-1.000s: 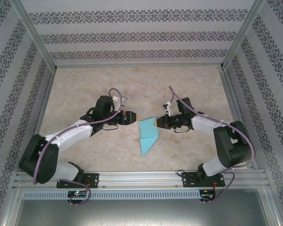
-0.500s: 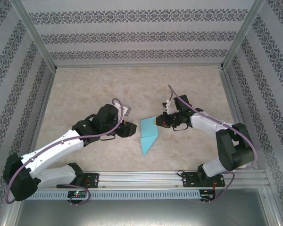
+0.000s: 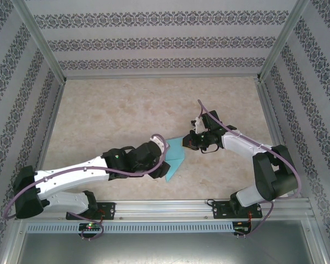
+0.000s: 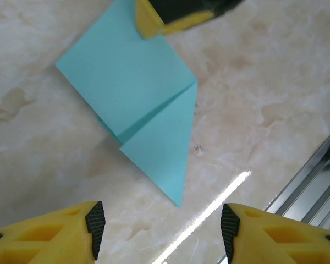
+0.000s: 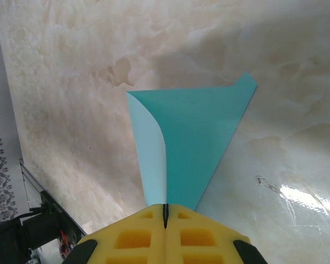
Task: Fold a paper plane with a square sheet of paper (fold left side to right side)
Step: Fold the wing for the fifth time at the center of the table.
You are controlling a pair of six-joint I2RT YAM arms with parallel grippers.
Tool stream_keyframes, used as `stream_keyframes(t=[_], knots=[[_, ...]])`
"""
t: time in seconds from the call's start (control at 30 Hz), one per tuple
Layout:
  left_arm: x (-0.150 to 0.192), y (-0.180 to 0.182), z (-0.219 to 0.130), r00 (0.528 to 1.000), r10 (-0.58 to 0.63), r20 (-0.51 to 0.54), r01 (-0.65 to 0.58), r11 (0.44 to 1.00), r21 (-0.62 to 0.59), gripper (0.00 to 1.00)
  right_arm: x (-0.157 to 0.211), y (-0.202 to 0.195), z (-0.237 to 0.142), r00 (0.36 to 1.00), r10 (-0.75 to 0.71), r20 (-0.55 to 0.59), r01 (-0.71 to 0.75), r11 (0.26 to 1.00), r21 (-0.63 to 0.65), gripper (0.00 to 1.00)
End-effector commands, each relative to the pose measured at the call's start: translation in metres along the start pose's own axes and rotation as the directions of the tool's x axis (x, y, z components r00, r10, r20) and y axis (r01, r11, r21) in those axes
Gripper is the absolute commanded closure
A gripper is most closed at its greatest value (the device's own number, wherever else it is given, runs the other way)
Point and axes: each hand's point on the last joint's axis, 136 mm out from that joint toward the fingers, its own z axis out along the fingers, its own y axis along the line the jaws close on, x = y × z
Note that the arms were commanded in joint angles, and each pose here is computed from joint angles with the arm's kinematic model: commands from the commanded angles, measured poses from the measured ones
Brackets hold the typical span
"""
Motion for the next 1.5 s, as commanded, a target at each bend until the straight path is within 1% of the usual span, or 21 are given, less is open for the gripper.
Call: stream_keyframes(t=[0.0,0.17,0.23,0.4,0.57,0.7,0.9,1.1,1.23,1.47], knots=[[-0.008,-0.016,0.004,1.0,-0.002,0.016,0.002,1.0,-0.006,0.39,-0.005,0.007,-0.005,0.999,0.021,0.026,-0.021,1.0,0.01,1.0],[-0.002,-0.036,0.026,1.0,0.024,-0.02,-0.024,1.0,0.01,0.39,-0.007,0.002,-0.002,0.998,0.054,0.035,-0.055,0.998,0.026,1.0],[0.001,-0.039,0.038,0.999,0.019,-0.033,-0.019,1.0,0.005,0.39,-0.008,0.002,-0.001,0.997,0.063,0.034,-0.063,0.998,0.025,1.0],[0.007,-0.03,0.067,0.996,0.021,-0.083,-0.028,0.995,-0.091,0.39,-0.009,0.0,0.003,0.997,0.078,0.028,-0.079,0.996,0.028,1.0],[0.012,-0.016,0.092,0.991,0.029,-0.133,-0.056,0.976,-0.209,0.37,-0.009,-0.004,0.009,0.995,0.096,0.015,-0.097,0.995,0.03,1.0],[0.016,-0.013,0.106,0.983,0.037,-0.179,-0.083,0.962,-0.259,0.38,-0.011,-0.005,0.012,0.995,0.101,0.012,-0.102,0.994,0.028,1.0],[0.019,-0.008,0.122,0.973,0.045,-0.224,-0.117,0.94,-0.321,0.45,-0.011,-0.008,0.014,0.994,0.107,0.005,-0.107,0.994,0.035,1.0],[0.025,0.002,0.125,0.969,0.035,-0.243,-0.127,0.918,-0.375,0.52,-0.009,-0.011,0.016,0.994,0.108,-0.003,-0.107,0.993,0.043,1.0],[0.028,0.006,0.126,0.968,0.035,-0.25,-0.134,0.91,-0.391,0.54,-0.009,-0.012,0.018,0.994,0.11,-0.008,-0.11,0.993,0.043,1.0],[0.035,0.007,0.132,0.963,0.031,-0.268,-0.138,0.91,-0.39,0.61,-0.008,-0.014,0.02,0.994,0.112,-0.016,-0.111,0.993,0.045,1.0]])
